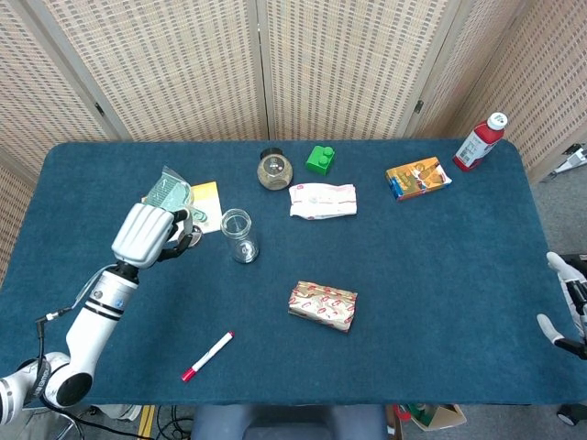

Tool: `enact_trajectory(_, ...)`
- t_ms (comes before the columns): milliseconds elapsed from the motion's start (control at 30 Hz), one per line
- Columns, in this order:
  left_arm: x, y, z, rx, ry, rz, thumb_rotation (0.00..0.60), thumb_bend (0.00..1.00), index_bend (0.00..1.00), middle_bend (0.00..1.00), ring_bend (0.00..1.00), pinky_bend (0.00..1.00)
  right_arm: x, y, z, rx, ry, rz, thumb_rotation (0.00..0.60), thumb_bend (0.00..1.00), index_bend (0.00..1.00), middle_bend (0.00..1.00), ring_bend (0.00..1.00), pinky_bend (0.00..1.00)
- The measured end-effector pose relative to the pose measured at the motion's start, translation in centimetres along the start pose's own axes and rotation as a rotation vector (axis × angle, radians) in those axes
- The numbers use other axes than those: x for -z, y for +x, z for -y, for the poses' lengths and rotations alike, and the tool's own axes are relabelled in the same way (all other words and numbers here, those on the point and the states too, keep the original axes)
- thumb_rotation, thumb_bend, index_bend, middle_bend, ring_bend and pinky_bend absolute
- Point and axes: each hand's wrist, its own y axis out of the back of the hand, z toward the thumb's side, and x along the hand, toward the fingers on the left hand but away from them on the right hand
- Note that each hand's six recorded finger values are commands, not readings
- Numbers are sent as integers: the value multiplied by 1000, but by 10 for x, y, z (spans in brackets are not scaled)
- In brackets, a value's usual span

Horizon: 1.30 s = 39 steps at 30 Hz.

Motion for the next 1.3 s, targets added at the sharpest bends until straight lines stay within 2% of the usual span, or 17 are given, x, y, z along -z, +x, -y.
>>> enact_trajectory(267, -19, 26, -5, -10, 13, 33, 600, 545, 628, 1000, 955, 1000, 1, 0, -6, 18, 8, 6, 600, 304, 20, 194, 79, 235)
enact_trajectory(600, -33, 53, 9, 9, 25, 42, 600, 542, 628, 1000, 955, 1000, 4, 1, -15, 50, 1, 30, 600, 304, 20, 194, 79, 235)
enact_trajectory(933, -45, 67, 22, 21, 39, 60, 600, 537, 628, 1000, 955, 1000, 6, 2, -13, 39, 7, 40, 600, 304, 20, 194, 79, 235)
enact_trajectory(1300, -41, 75, 34, 36, 84, 41, 600, 537, 623, 1000, 955, 1000, 9, 4, -12, 34, 6, 47, 600, 304, 20, 193, 79, 234)
